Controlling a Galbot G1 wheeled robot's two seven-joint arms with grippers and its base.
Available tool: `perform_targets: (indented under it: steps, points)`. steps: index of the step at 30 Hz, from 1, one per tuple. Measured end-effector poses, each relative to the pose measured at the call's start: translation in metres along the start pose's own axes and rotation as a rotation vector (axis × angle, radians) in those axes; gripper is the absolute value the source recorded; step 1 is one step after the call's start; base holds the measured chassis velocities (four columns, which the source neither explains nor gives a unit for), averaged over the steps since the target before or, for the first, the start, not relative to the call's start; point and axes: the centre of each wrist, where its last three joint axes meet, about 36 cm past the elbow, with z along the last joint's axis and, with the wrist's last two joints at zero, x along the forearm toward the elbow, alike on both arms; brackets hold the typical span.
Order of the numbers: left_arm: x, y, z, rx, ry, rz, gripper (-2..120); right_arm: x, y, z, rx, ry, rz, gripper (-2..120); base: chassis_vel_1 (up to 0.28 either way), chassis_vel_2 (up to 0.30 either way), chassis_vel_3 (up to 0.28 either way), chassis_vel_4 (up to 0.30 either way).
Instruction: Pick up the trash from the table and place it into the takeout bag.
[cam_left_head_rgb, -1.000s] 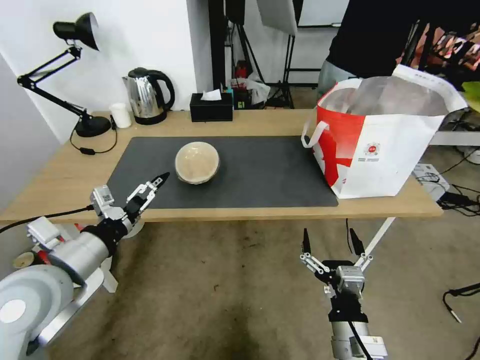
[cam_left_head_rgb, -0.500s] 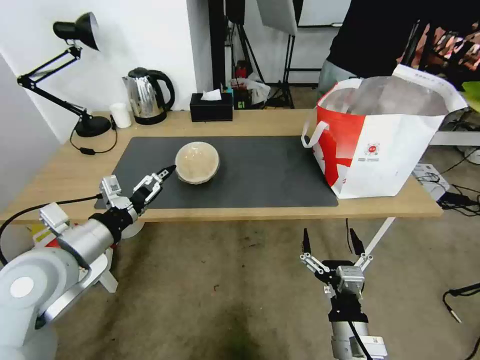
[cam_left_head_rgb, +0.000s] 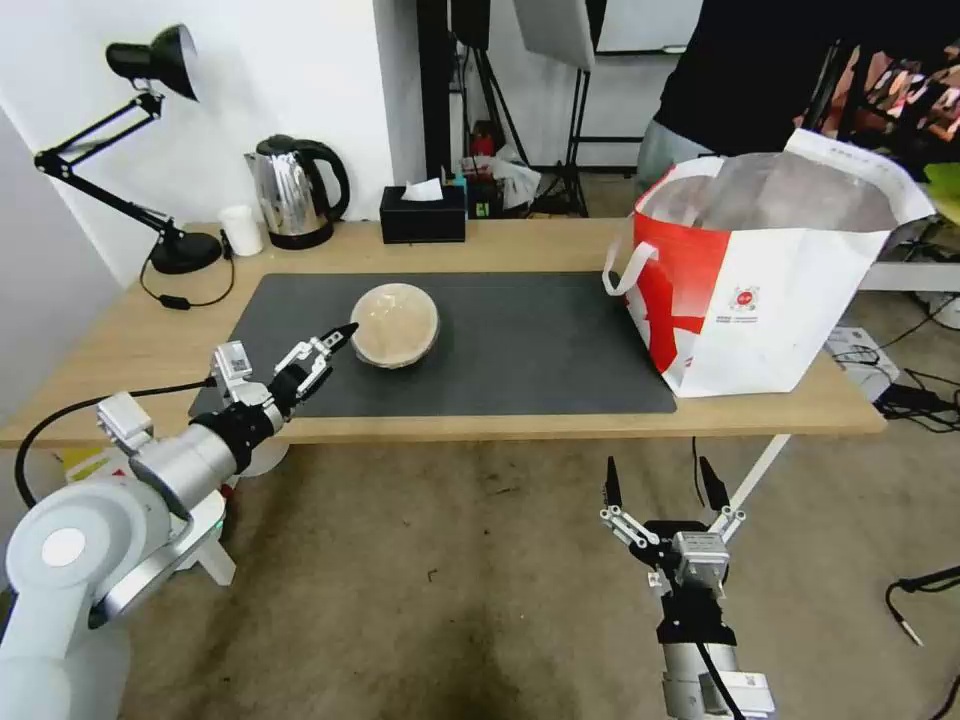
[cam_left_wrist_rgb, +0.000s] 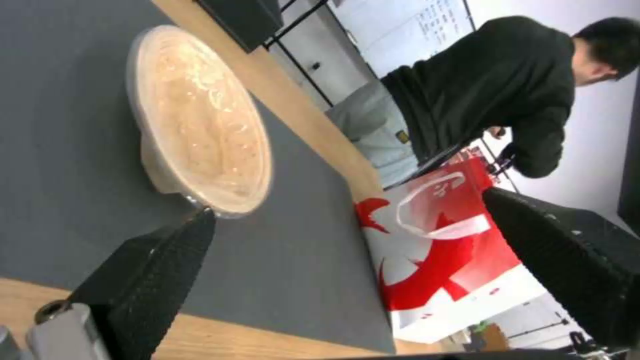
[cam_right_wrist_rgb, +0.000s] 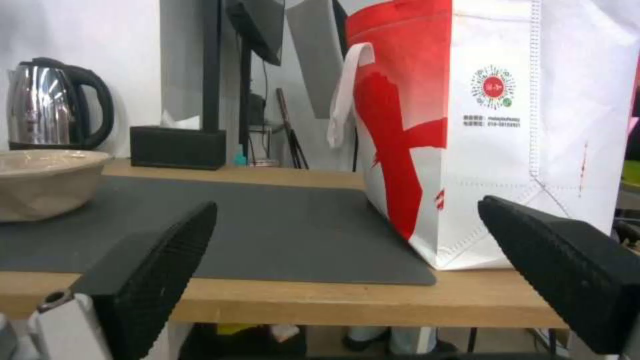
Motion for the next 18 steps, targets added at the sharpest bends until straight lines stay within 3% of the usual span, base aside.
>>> perform_targets:
  steps: [18]
  points:
    - [-0.018, 0.025, -0.014, 0.024, 0.032, -0.005, 100, 0.0, 0.0, 0.0, 0.0, 0.0, 0.0, 100, 0.0, 0.0, 0.0, 0.0]
